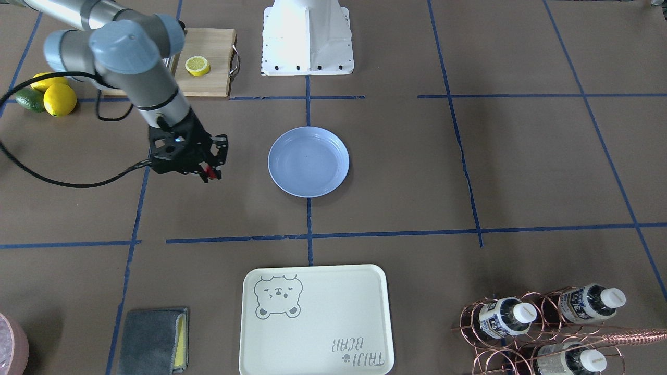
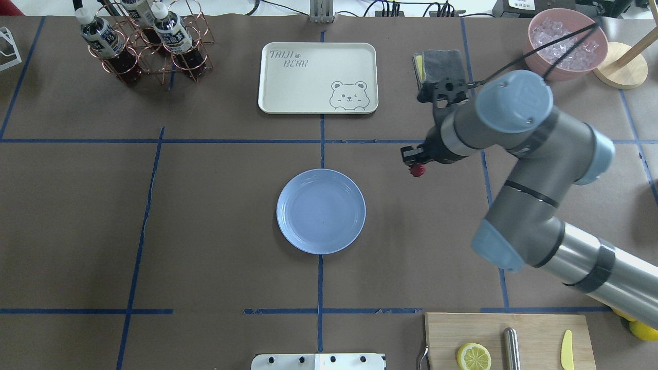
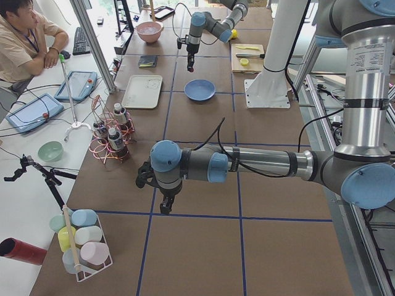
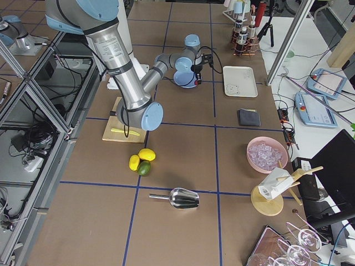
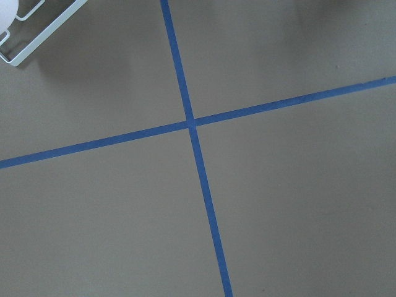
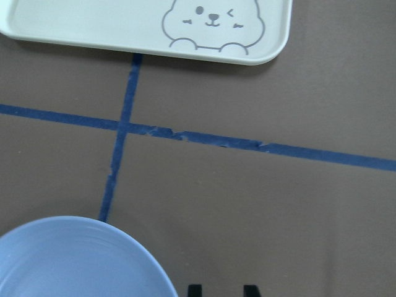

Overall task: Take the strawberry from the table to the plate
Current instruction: 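Carry the strawberry with the right gripper over the blue plate and release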

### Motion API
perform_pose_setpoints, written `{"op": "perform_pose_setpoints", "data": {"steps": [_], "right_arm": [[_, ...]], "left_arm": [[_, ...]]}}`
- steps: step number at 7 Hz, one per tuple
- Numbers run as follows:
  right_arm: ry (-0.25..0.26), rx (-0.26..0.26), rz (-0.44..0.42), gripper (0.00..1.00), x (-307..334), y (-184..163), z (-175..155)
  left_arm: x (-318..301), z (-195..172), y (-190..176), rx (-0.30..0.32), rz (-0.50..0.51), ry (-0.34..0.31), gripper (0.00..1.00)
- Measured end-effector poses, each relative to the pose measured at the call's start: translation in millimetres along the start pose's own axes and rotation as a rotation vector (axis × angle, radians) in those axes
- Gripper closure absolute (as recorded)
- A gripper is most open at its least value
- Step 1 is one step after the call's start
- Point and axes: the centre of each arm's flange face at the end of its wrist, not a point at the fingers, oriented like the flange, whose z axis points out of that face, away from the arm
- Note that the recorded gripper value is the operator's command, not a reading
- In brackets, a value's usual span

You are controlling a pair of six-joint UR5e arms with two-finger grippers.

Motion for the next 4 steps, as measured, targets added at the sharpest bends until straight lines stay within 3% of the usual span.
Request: {"op": "perform_pose_setpoints", "data": {"steps": [2,4], "right_arm": [[0.052,0.001,0.023,1.00,-63.9,24.1,41.6],[0.067,-0.014,0.014,1.00,-86.2,49.2,57.0]], "left_arm": [[0.8,-0.4,-1.2,0.001,0.002,0.002,0.00],[0.8,0.1,-1.3,0.000,0.002,0.003,0.00]]}}
